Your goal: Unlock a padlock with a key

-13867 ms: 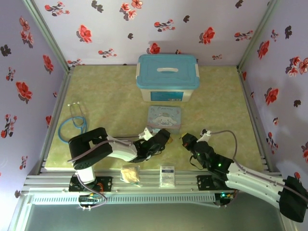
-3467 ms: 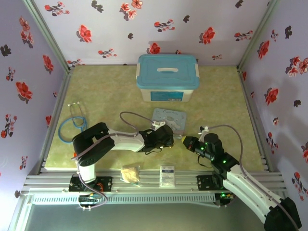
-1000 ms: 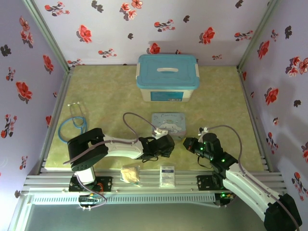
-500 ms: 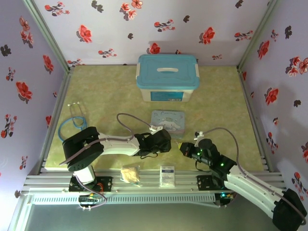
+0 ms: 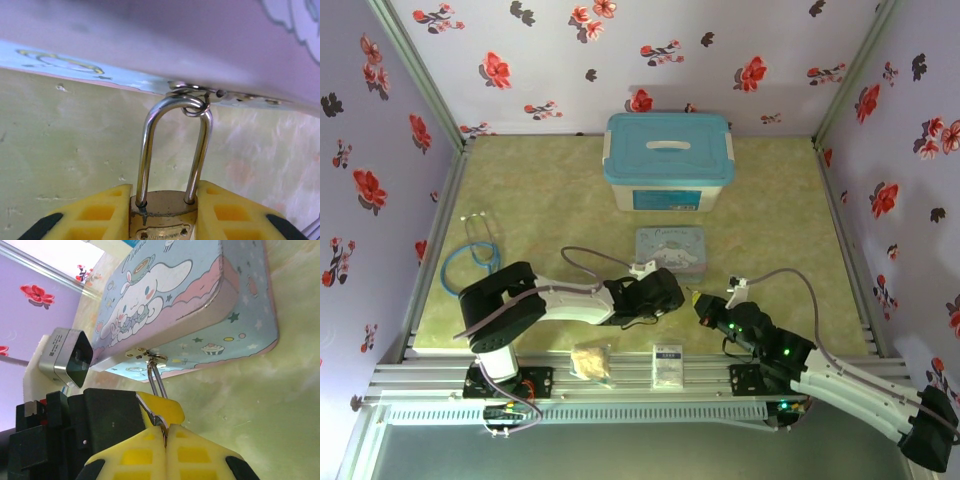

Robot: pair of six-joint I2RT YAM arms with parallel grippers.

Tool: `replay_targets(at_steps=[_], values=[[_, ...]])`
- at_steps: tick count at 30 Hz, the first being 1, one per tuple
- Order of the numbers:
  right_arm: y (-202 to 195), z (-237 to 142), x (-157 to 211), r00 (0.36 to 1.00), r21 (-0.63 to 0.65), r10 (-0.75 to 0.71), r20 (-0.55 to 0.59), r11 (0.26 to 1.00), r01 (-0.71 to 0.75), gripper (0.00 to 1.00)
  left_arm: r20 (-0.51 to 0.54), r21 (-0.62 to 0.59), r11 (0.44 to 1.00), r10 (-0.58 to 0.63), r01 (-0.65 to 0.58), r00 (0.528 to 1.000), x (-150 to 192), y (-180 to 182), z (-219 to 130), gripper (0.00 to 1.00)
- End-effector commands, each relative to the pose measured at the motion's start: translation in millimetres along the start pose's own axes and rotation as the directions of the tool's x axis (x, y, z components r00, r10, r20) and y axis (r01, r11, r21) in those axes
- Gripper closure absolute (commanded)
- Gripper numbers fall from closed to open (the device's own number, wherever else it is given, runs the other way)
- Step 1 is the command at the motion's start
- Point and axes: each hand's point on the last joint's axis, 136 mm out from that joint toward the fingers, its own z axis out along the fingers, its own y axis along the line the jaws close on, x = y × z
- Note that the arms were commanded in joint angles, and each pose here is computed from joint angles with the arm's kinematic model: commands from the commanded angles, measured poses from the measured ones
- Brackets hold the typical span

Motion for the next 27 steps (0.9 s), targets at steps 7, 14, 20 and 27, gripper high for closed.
replay_targets(at_steps=[7, 14, 20, 27], values=[[-37, -11, 4, 0.98, 0.224, -0.174, -0.094, 0.956, 0.191, 1.0, 0.115, 0.099, 0.992, -0.093, 0.081, 0.989, -45, -31, 1, 0.96], [-15, 10, 4, 0.986, 0.118, -0.13, -0.107, 0.983, 0.143, 1.0, 0.131, 0.16, 0.979, -0.151, 0.129, 0.98, -58, -43, 3, 0.96], [-3, 15, -6, 0.993, 0.067, -0.094, -0.07, 0.993, 0.098, 1.0, 0.123, 0.182, 0.971, -0.177, 0.153, 0.976, -59, -49, 3, 0.96], [-3, 20, -6, 0.993, 0.068, -0.08, -0.084, 0.994, 0.085, 1.0, 0.106, 0.249, 0.944, -0.249, 0.217, 0.963, -62, -57, 8, 0.97]])
